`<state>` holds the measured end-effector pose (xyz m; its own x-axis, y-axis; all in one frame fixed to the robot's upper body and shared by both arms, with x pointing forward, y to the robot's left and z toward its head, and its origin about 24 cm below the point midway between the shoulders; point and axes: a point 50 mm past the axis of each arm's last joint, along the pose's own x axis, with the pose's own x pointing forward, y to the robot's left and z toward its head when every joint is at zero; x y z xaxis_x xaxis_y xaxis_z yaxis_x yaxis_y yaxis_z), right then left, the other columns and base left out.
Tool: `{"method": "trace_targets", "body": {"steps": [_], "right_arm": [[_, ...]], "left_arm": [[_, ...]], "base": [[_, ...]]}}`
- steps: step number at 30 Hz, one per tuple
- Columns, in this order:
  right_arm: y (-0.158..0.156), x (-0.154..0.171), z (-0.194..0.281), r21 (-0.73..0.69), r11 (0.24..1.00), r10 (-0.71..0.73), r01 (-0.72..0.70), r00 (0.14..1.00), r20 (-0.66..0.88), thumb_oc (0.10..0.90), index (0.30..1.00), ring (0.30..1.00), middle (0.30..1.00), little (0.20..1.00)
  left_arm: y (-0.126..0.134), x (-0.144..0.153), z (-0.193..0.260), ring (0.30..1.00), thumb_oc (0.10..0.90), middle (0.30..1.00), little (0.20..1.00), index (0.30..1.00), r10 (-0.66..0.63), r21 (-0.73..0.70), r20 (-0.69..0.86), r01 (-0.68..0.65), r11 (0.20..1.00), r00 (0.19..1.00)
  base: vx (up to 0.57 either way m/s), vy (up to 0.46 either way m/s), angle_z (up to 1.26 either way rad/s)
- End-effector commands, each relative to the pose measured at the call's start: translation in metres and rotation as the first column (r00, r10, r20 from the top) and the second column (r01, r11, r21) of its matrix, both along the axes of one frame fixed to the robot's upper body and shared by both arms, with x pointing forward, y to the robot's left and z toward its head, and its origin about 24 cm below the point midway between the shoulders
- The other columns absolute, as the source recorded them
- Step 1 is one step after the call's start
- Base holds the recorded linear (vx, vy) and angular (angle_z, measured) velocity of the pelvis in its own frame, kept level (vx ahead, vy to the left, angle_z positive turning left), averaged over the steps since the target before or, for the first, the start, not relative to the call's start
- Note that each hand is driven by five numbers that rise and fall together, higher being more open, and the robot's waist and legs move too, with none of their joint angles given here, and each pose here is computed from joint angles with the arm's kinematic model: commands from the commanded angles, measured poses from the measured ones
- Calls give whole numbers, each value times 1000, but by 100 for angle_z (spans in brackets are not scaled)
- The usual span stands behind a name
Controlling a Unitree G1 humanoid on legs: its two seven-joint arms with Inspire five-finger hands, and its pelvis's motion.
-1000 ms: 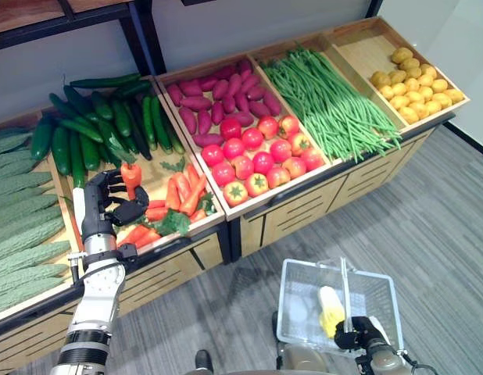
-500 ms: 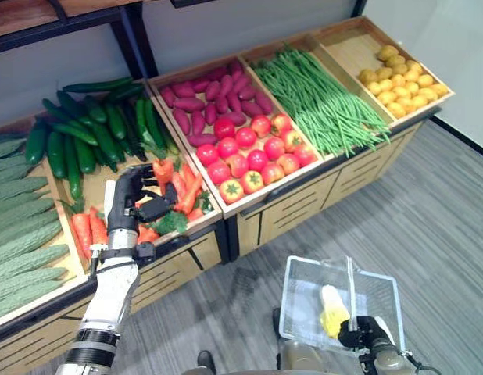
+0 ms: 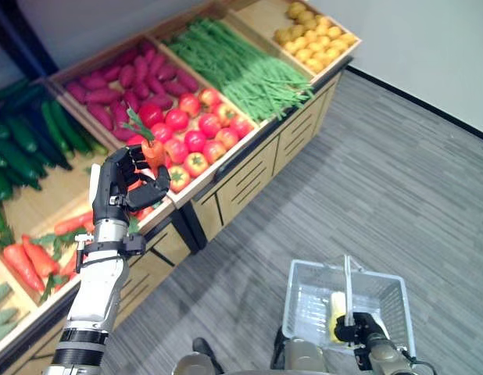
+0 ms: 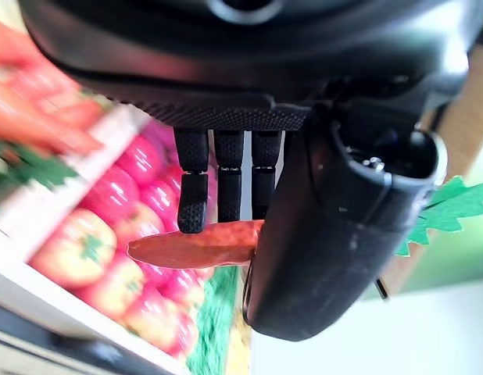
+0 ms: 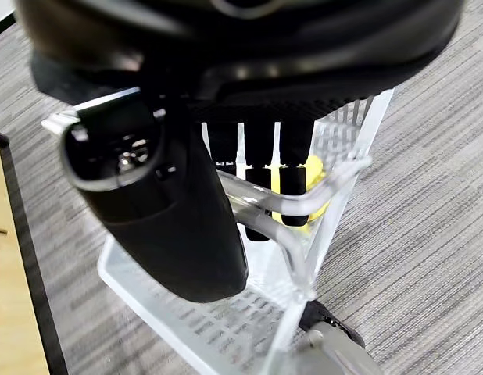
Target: Get the vegetables into the basket
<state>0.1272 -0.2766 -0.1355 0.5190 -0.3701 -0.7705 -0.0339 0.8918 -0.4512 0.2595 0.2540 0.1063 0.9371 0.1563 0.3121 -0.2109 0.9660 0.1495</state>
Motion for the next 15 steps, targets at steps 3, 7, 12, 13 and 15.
{"method": "trace_targets", "body": {"steps": [3, 7, 12, 13, 15], "right_arm": [[-17, -13, 3, -58, 998, -3, 3, 1000, -4, 400, 300, 300, 300, 300], [-27, -20, 7, -82, 996, -30, 30, 1000, -2, 400, 300, 300, 300, 300], [-39, -21, 13, -118, 991, -55, 58, 998, 22, 400, 300, 300, 300, 300], [-41, -21, 14, -124, 990, -63, 66, 998, 29, 400, 300, 300, 300, 300], [-49, -19, 19, -146, 986, -69, 75, 996, 49, 400, 300, 300, 300, 300]], "left_arm": [[-12, -6, 57, 300, 400, 300, 300, 300, -103, 54, 295, 92, 994, 950], [-16, -5, 56, 300, 400, 300, 300, 300, -129, 56, 285, 118, 991, 950], [-25, 0, 54, 300, 400, 300, 300, 300, -162, 34, 286, 159, 987, 944], [-28, 1, 53, 300, 400, 300, 300, 300, -172, 28, 280, 171, 985, 945], [-37, 5, 57, 300, 400, 300, 300, 300, -213, 26, 296, 215, 976, 931]], "base": [[18, -194, -28], [10, -149, -22], [-9, -129, -12], [-9, -204, -9], [-47, -294, -4]]}}
